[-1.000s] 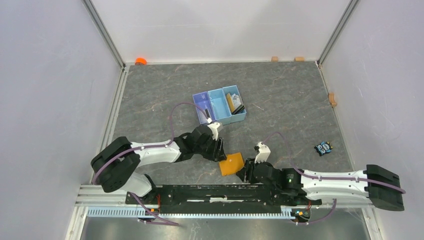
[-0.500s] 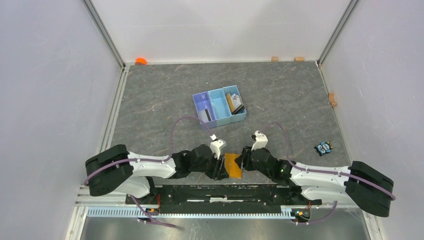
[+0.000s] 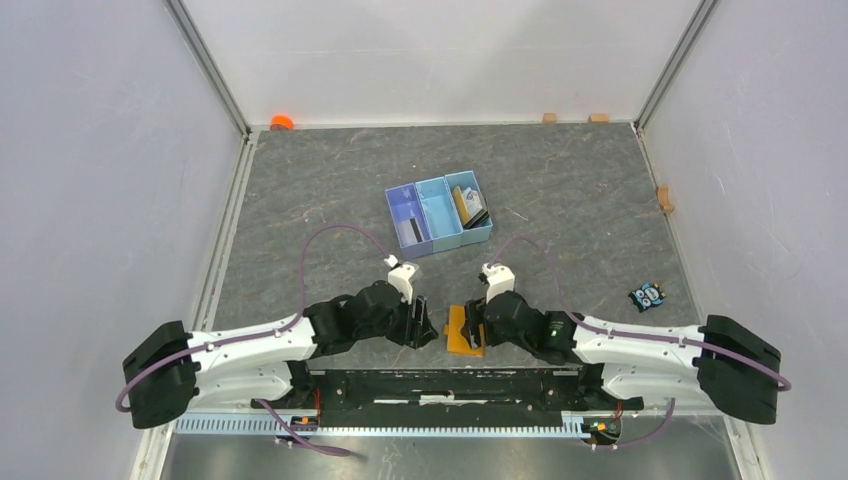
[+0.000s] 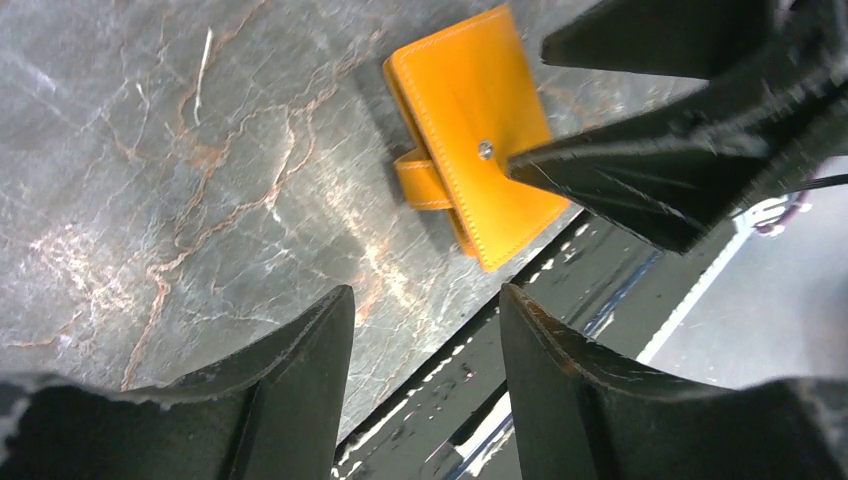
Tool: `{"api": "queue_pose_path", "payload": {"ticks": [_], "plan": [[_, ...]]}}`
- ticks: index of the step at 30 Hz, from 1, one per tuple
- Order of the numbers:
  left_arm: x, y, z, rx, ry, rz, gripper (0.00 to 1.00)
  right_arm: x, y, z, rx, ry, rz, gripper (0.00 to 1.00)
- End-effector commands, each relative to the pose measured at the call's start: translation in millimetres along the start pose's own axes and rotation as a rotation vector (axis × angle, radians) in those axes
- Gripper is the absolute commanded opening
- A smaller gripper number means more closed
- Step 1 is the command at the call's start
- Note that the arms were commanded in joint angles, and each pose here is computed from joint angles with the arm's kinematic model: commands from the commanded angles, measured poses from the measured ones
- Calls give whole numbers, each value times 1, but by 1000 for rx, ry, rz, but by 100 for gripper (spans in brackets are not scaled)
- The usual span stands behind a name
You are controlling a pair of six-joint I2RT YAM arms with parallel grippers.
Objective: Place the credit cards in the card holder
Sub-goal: Close the card holder at the center of the board.
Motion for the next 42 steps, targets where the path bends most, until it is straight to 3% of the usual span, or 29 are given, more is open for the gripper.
{"api": "queue_pose_path", "payload": {"ticks": [1,8,11,16,23,30,42], "plan": [[3,5,-1,34,-9,12,62,0,-5,17,-19,-19,21,78],[3,21,8,74,10,4,59,-20,3,22,-163,-68,107,85],[3,27,11,72,63,-6,56,-31,2,10,-223,-60,142,79],[5,36,14,24,187,-42,56,-35,-6,4,-159,-29,91,64],[12,49,8,-56,302,-107,56,-47,-9,-13,-105,10,120,61],[2,66,7,-57,420,-64,57,-47,-9,-17,-62,61,87,63],[0,79,7,34,521,-112,64,-37,-7,-12,-32,50,81,68]]}}
Point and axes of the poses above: each gripper's point midway between its finger pads, its own y axis out along the fingers, its own z axis along the line the jaws close on, x = y × z, the point moved 5 cm from there along -y, back along the fingers, and after that the axes turned 12 degrees about -y, right-handed, at the moved point
